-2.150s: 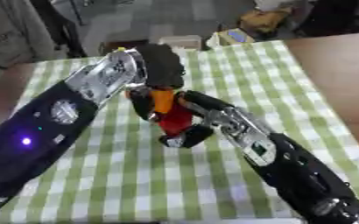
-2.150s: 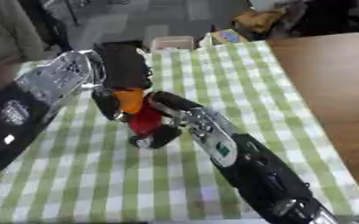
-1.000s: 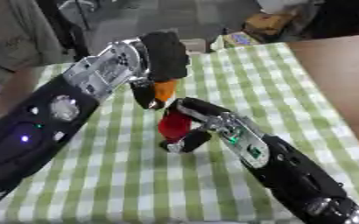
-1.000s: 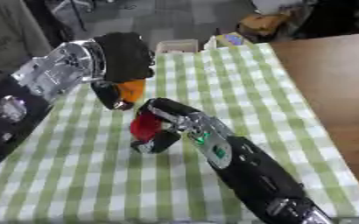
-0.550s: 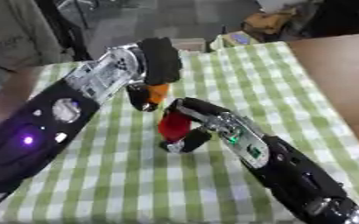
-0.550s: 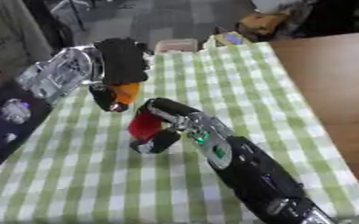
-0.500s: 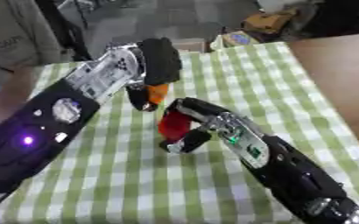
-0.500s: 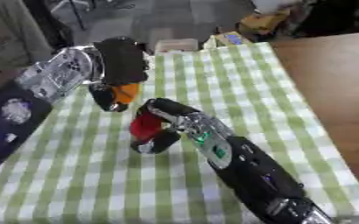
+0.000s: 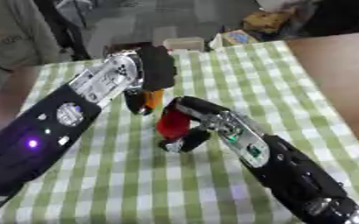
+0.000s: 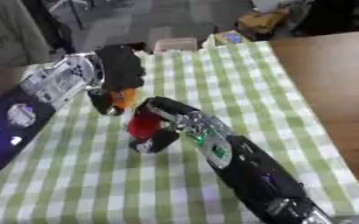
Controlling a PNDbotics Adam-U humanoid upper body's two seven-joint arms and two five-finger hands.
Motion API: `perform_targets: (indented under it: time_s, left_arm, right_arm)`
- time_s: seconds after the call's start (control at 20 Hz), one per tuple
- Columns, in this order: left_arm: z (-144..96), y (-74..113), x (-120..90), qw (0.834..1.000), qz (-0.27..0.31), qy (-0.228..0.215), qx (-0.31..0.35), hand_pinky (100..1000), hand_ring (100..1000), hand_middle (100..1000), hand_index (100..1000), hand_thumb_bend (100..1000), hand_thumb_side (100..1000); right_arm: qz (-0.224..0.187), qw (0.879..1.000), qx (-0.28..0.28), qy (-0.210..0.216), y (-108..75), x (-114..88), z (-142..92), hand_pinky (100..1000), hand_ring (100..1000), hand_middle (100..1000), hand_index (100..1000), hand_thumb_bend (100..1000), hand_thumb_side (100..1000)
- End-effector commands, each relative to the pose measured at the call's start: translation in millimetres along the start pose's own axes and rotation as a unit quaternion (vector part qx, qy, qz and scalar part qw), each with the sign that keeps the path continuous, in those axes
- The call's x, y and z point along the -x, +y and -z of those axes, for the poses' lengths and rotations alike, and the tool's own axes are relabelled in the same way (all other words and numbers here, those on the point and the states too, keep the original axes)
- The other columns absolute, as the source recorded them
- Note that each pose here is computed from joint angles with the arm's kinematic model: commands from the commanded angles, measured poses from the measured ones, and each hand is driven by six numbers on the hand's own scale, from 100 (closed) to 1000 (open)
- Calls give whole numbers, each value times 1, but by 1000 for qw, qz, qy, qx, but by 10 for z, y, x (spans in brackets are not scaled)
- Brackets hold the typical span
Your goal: Pour the contents of one cup into another cup.
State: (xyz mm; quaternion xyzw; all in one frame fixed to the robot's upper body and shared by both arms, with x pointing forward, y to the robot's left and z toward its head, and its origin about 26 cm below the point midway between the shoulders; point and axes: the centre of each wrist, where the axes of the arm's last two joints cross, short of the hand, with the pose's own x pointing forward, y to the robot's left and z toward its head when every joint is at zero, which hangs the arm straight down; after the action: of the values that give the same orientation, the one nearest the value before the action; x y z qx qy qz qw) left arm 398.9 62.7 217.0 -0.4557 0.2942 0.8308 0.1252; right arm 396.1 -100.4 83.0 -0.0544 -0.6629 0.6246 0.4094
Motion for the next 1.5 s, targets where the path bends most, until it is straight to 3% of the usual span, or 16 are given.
perform_targets:
  time_s: [0.05, 0.9, 1.5]
  left_arm:
    - [-47, 39, 91, 993, 59, -54, 81, 181, 134, 121, 636, 100, 581]
    - [-118, 257, 143, 996, 65, -48, 47, 179, 131, 119, 634, 100, 579]
    - [-126, 276, 141, 996, 63, -50, 47, 179, 130, 118, 633, 100, 577]
  right_arm:
    - [-6, 1000, 12, -13, -102, -84, 30, 553, 493, 434, 614, 213, 284]
    - [8, 1000, 11, 19, 12, 94, 68, 552, 492, 431, 614, 203, 283]
    - [8, 999, 13, 29, 68, 188, 79, 552, 491, 429, 614, 196, 282]
